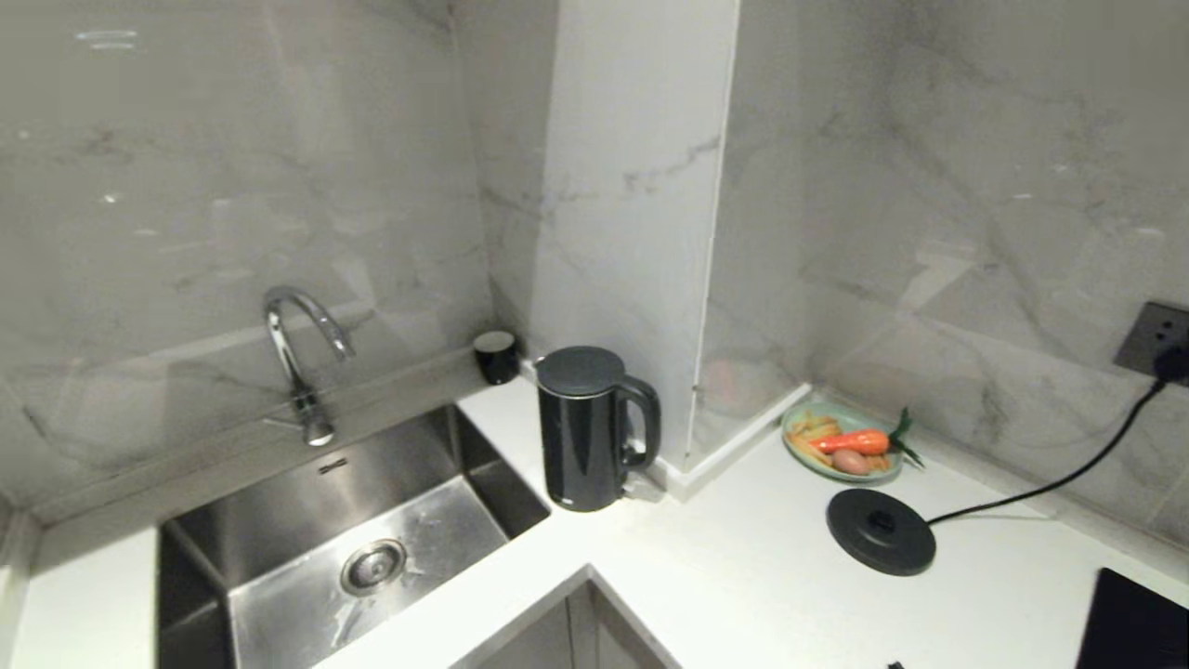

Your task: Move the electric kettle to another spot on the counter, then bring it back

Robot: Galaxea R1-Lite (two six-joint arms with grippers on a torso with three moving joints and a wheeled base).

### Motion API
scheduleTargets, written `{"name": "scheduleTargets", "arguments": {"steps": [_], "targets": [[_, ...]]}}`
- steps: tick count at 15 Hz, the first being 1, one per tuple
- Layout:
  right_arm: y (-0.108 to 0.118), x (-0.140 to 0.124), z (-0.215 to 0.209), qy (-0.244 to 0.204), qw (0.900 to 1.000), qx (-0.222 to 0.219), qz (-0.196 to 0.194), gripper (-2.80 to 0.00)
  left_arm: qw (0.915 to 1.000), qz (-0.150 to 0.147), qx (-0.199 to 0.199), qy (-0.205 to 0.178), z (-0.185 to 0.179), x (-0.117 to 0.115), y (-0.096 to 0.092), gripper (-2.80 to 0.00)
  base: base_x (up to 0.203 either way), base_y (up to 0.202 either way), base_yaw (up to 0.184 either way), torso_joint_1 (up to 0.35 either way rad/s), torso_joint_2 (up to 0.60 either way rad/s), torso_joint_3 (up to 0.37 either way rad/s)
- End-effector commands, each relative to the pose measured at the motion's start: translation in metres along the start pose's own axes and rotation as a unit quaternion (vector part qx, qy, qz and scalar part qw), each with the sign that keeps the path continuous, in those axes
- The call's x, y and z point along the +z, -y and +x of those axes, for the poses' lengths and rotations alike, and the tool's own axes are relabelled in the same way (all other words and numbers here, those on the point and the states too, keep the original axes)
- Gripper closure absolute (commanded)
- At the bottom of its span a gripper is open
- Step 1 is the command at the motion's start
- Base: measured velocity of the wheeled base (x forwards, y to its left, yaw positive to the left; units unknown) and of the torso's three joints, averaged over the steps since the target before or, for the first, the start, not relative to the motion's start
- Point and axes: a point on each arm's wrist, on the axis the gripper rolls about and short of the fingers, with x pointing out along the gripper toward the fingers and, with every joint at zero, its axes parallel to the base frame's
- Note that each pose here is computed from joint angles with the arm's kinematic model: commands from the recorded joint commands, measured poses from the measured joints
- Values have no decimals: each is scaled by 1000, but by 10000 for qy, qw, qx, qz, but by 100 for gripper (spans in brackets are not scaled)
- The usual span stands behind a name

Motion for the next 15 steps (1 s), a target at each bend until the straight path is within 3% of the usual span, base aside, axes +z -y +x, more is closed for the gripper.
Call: {"name": "scheduleTargets", "arguments": {"steps": [1,15], "targets": [[0,0,0,-1,10000,2,-3,0,10000,2,-2,-17,0,0,0,0,2,-10,173,3,2,2],[0,0,0,-1,10000,6,-3,0,10000,2,-9,-9,0,0,0,0,-1,-9,174,4,2,3]]}}
